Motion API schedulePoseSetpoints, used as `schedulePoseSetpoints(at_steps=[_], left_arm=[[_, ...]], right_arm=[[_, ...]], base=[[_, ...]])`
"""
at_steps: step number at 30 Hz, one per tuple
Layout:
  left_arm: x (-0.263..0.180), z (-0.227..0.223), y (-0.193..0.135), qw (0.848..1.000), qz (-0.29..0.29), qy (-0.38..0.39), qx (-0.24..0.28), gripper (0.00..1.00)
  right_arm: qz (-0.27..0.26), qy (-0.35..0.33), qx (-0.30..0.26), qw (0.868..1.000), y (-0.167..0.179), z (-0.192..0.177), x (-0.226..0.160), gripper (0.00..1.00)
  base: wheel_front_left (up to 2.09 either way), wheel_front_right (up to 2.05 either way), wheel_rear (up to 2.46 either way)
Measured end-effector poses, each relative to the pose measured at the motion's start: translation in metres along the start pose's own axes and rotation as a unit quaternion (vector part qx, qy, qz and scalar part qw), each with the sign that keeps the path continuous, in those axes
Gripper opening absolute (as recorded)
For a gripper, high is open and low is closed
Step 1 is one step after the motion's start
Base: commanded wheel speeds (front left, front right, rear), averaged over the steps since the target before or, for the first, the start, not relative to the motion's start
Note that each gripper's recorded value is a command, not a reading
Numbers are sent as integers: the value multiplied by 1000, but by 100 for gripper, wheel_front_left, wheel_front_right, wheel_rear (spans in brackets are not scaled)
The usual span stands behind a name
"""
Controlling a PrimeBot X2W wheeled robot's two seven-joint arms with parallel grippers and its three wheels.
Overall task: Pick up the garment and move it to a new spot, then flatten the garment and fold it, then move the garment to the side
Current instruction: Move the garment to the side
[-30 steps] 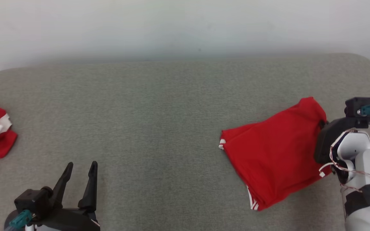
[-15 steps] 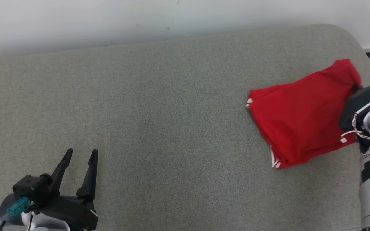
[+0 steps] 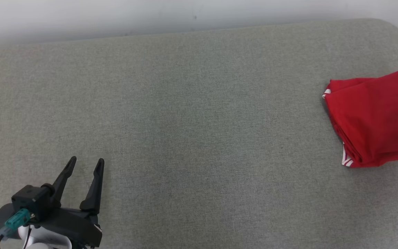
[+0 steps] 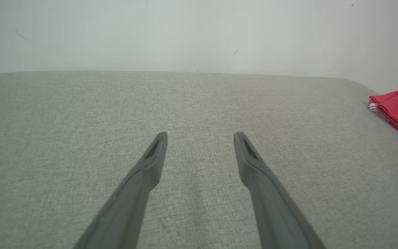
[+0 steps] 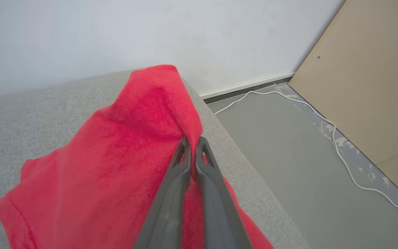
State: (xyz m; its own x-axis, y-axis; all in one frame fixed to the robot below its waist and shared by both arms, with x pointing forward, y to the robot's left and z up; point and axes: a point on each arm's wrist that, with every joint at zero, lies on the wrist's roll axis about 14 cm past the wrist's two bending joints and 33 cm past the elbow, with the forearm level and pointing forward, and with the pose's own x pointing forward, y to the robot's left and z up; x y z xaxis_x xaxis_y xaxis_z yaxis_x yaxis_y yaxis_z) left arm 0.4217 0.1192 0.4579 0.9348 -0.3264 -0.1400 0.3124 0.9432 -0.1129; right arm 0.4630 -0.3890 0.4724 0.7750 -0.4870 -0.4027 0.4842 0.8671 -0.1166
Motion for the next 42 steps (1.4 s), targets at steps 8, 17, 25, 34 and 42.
schedulePoseSetpoints(at_steps=[8,17,25,34,42], left_arm=[[-2,-4,7,1000,8,9,3,100],[-2,0,9,1000,13,3,6,100],[-4,13,5,1000,18,-24,4,100],[-16,42,19,995,69,-78,-13,100],[-35,69,33,987,106,-121,-17,100]], right_arm=[[-12,10,-22,1000,-3,-9,9,98],[-21,-3,-37,999,-5,-6,9,100],[14,-76,18,997,21,18,1,100],[56,-199,176,962,50,67,-30,100],[104,-245,194,944,65,76,-67,100]], base=[[0,0,0],[0,0,0],[0,0,0],[0,0,0],[0,0,0]])
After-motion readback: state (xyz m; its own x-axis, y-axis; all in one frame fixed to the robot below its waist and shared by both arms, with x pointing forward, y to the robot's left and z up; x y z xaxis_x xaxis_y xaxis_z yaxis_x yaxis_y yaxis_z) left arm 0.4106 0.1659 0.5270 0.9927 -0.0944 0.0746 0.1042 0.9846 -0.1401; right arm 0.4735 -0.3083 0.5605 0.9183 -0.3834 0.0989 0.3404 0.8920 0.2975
